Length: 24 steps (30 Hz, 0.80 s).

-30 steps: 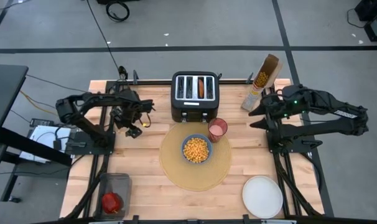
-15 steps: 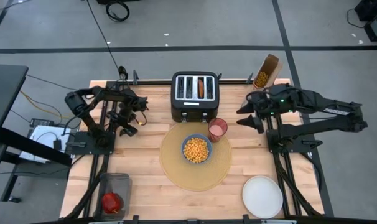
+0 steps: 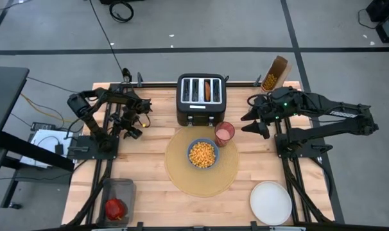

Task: Arrange a breakfast setting
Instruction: Put the cereal into the bowl

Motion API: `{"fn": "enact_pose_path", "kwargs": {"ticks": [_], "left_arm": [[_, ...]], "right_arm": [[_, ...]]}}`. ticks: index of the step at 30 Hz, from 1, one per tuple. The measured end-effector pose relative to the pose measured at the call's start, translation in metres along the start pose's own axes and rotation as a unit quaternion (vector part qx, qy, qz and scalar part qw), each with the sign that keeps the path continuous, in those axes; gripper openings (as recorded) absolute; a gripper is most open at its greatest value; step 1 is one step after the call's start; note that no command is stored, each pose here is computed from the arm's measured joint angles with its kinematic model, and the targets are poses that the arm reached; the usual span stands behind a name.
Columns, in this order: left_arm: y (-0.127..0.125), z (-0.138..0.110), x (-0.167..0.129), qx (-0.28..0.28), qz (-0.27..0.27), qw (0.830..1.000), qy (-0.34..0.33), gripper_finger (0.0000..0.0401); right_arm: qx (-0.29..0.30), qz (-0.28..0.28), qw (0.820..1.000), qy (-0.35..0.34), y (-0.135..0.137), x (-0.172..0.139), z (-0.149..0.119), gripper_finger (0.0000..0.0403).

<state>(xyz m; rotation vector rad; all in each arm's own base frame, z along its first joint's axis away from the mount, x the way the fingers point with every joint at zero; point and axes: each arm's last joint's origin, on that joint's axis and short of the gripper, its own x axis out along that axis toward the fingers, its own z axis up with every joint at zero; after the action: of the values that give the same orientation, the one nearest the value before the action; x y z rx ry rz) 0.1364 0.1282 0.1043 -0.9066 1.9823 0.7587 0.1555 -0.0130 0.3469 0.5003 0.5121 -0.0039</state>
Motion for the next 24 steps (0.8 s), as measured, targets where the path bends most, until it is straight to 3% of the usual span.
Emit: {"fn": "enact_pose_path", "kwargs": {"ticks": [12,24], "left_arm": [[0.0010,0.0013,0.0001,-0.027,-0.025,0.999,0.002,0.0105],[0.0008,0.0016,-0.0001,-0.032,-0.026,0.999,0.001,0.0093]], "right_arm": [[0.003,0.004,1.000,0.000,0.0004,0.0000,0.0003,0.0285],[0.003,0.017,1.000,0.005,0.0011,-0.0001,0.0000,0.0285]]}}
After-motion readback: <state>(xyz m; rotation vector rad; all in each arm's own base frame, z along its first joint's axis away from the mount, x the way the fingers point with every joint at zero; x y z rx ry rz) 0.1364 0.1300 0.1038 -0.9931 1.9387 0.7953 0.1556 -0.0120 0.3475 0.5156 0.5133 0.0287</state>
